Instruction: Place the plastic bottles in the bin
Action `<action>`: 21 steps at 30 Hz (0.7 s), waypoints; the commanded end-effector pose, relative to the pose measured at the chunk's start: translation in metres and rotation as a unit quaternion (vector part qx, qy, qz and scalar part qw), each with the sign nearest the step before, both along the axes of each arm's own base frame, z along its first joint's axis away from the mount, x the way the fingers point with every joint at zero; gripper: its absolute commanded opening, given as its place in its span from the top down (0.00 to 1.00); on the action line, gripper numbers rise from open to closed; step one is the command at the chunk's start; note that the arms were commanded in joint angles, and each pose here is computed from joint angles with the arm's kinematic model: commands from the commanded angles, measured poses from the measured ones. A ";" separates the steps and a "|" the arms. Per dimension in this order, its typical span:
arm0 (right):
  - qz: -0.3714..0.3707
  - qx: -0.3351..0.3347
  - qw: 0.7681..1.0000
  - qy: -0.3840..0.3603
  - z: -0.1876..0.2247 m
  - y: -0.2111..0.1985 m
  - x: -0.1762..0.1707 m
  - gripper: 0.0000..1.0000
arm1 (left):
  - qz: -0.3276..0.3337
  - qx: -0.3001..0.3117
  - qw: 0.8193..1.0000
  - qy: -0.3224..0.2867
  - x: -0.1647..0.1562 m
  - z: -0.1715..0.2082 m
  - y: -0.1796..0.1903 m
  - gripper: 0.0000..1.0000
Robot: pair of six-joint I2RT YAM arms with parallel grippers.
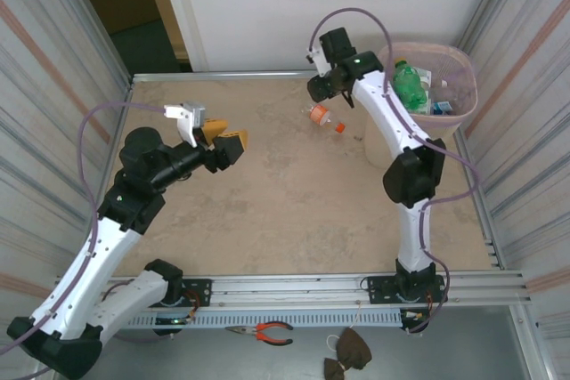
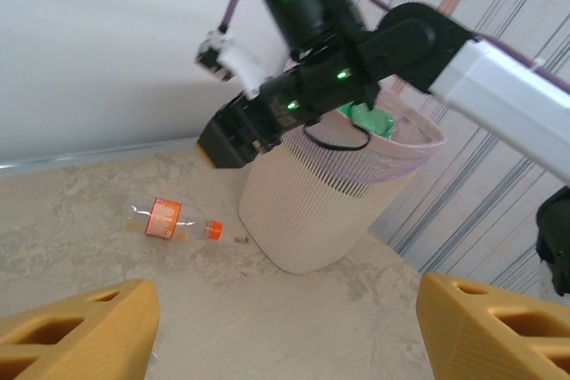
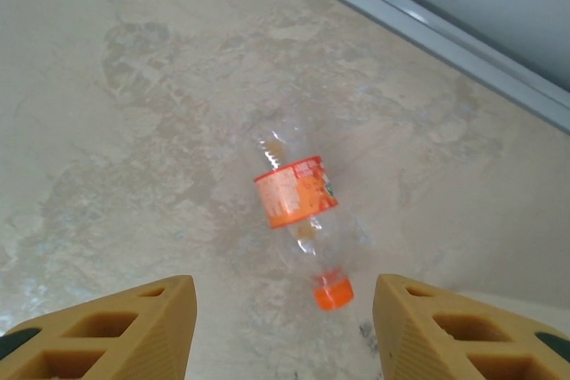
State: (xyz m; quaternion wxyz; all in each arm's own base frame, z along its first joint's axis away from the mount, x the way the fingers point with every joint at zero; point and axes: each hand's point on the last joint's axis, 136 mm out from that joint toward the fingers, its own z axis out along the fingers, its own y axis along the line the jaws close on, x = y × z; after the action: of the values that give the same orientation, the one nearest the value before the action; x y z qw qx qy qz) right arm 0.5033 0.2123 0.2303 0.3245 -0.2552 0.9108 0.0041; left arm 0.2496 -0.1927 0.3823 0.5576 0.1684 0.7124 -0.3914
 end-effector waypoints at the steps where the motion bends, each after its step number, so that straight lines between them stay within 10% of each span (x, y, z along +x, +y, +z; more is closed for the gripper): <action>1: 0.018 -0.034 0.999 -0.015 -0.023 0.010 0.019 0.45 | 0.009 -0.006 1.000 0.008 -0.002 -0.003 0.005 0.24; 21: 0.010 -0.116 0.992 0.036 -0.150 -0.010 0.066 0.23 | 0.011 0.004 1.000 0.018 0.001 -0.007 0.005 0.23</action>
State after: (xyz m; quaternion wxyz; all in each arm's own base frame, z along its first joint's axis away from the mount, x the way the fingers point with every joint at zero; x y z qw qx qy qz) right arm 0.5605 0.2061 0.0850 0.2569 -0.2992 0.9147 -0.0884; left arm 0.2482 -0.1913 0.3725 0.5443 0.1625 0.7250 -0.3895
